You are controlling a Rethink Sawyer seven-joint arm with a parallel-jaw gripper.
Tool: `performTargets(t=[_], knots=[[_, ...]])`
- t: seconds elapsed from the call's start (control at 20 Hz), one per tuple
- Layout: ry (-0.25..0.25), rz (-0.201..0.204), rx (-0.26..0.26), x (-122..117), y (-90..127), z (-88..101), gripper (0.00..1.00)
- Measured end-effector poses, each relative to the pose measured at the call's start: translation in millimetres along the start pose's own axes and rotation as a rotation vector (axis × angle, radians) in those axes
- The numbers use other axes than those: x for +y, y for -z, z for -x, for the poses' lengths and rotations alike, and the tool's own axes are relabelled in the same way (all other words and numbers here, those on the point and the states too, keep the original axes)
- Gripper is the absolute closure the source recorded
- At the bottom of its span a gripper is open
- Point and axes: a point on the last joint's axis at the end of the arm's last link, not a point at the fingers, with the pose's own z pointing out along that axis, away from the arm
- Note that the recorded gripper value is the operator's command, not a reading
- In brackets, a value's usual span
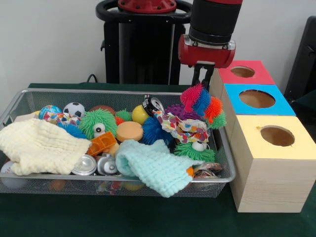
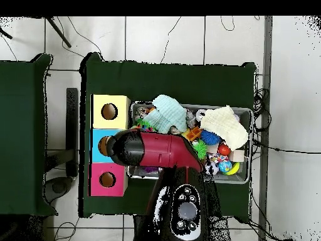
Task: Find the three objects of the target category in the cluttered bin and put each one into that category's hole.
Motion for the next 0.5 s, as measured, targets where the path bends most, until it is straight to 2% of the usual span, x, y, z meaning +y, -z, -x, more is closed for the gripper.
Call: performTargets(t=[0.5], knots=[[0.001,-0.003,0.003,2.5,-1.0,-1.5,1.00]])
